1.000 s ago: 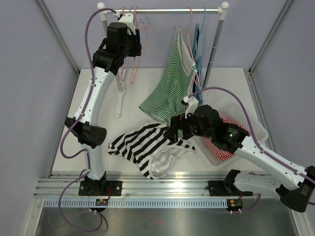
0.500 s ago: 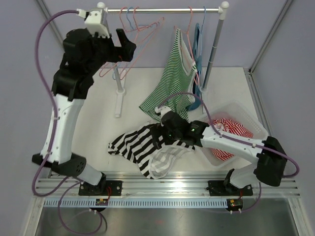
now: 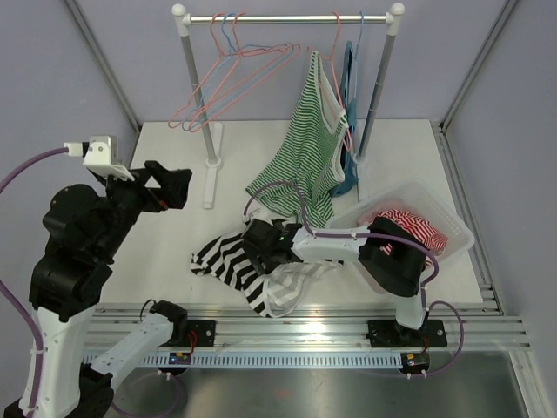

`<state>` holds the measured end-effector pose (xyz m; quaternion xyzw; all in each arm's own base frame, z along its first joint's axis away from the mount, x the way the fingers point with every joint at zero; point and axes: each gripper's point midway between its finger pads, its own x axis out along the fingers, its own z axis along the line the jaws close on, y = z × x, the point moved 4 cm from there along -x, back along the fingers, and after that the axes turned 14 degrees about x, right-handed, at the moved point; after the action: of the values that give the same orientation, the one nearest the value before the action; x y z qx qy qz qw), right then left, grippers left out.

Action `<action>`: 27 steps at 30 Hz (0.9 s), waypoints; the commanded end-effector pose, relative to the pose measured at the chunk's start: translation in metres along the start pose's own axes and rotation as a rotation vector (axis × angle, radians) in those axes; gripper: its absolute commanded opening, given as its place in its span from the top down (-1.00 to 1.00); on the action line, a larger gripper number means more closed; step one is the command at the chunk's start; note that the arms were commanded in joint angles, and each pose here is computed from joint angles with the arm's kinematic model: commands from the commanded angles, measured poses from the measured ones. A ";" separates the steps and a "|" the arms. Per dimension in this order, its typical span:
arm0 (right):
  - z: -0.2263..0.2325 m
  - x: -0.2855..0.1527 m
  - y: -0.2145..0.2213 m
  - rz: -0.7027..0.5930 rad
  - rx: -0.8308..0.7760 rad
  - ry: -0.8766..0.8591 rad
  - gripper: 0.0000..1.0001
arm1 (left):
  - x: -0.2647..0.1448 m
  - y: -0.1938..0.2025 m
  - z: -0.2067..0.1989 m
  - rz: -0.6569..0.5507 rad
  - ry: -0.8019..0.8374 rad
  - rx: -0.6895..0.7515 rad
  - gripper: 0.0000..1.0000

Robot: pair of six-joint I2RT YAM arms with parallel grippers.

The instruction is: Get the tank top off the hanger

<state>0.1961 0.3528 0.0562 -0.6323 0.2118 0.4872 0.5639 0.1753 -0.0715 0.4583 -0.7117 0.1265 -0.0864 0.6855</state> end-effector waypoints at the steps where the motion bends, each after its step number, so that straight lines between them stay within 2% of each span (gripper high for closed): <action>1: 0.013 0.008 -0.007 -0.025 0.022 -0.019 -0.71 | -0.010 0.034 0.015 0.084 -0.089 0.043 -0.98; 2: 0.014 0.009 -0.004 -0.012 0.015 -0.027 -0.53 | -0.010 0.049 0.017 0.115 -0.091 0.068 -0.98; 3: 0.017 0.009 -0.001 0.003 0.009 -0.048 -0.05 | -0.010 0.057 0.018 0.125 -0.091 0.084 -0.98; 4: 0.018 0.007 -0.001 0.005 0.006 -0.060 0.17 | -0.016 0.058 0.020 0.087 -0.093 0.093 -0.98; 5: 0.018 0.005 -0.001 0.011 0.001 -0.070 0.43 | -0.012 0.077 0.022 0.119 -0.096 0.119 -0.98; 6: 0.023 -0.002 -0.004 0.004 -0.005 -0.098 0.85 | -0.010 0.087 0.025 0.121 -0.112 0.126 -0.98; 7: 0.023 -0.007 -0.005 0.000 -0.007 -0.104 1.00 | -0.008 0.087 0.026 0.079 -0.125 0.124 -0.98; 8: 0.026 -0.022 -0.013 -0.028 0.001 -0.133 1.00 | -0.005 0.109 0.029 0.097 -0.137 0.129 -0.98; 10: 0.031 -0.044 -0.022 -0.057 0.005 -0.180 1.00 | -0.002 0.116 0.035 0.061 -0.180 0.119 -0.98; 14: 0.026 -0.126 -0.063 -0.237 0.062 -0.262 1.00 | -0.003 0.132 0.047 0.111 -0.257 0.124 -0.98; 21: -0.021 -0.240 -0.104 -0.482 0.176 -0.192 1.00 | -0.005 0.134 0.048 0.091 -0.263 0.120 -0.98; 27: -0.084 -0.329 -0.109 -0.657 0.297 -0.094 1.00 | -0.005 0.133 0.050 0.090 -0.266 0.117 -0.98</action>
<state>0.1754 0.2645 0.3557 -0.5421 0.0154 0.3561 0.7609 0.1725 -0.0295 0.3119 -0.6650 0.0918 0.0454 0.7398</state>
